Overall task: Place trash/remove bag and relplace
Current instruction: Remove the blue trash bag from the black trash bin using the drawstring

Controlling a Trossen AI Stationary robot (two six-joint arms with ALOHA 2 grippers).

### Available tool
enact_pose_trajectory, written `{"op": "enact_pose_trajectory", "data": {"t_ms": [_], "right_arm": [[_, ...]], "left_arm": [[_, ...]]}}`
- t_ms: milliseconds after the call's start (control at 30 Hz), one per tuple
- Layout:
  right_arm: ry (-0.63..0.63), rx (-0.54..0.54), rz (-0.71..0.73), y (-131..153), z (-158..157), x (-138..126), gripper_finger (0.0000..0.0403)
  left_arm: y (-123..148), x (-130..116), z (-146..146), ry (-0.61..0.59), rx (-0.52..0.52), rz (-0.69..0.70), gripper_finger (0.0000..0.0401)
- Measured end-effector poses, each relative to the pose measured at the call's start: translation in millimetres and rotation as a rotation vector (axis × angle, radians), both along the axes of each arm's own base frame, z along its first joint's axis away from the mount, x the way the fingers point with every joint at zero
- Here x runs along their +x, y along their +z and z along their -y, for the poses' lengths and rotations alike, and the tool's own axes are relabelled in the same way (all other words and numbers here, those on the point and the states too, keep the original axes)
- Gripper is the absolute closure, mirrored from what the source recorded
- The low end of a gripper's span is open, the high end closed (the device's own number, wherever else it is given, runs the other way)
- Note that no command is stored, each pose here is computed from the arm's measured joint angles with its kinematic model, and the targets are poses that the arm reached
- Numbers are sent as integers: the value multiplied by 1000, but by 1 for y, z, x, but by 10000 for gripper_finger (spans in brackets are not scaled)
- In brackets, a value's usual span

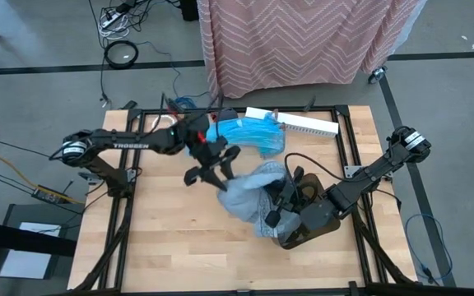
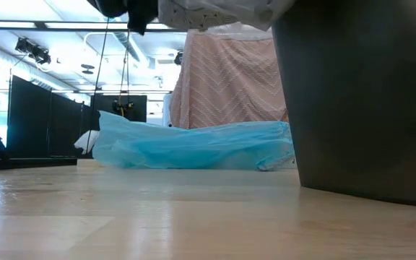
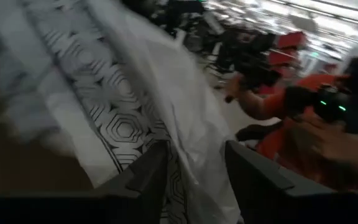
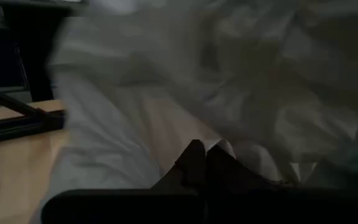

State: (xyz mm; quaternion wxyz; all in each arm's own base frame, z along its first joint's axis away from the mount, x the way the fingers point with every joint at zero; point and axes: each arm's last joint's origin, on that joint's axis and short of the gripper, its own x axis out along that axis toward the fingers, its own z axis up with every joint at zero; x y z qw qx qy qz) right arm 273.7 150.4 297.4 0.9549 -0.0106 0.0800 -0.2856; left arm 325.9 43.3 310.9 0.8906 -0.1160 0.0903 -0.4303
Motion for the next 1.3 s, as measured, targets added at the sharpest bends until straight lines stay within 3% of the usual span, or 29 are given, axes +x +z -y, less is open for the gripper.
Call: {"op": "enact_pose_trajectory", "data": {"t_ms": [300, 533, 800, 1033, 1167, 1300], "right_arm": [[-2, -2, -4, -1, 0, 0, 403], [-8, 6, -6, -2, 1, -1, 403], [-17, -3, -16, -3, 3, 1, 403], [-8, 2, -20, -3, 4, 1, 403], [6, 10, -21, -3, 4, 2, 403], [7, 10, -19, -3, 4, 2, 403]], "left_arm": [[-12, -15, -54, 147, -23, -119, 228], [-32, -35, -81, 187, -5, -211, 229], [-63, -39, -59, -16, -110, -137, 229], [-75, -48, -42, 98, -150, -35, 229], [-87, -54, -39, 192, -213, -74, 229], [-104, -57, -34, 188, -264, -166, 229]]}}
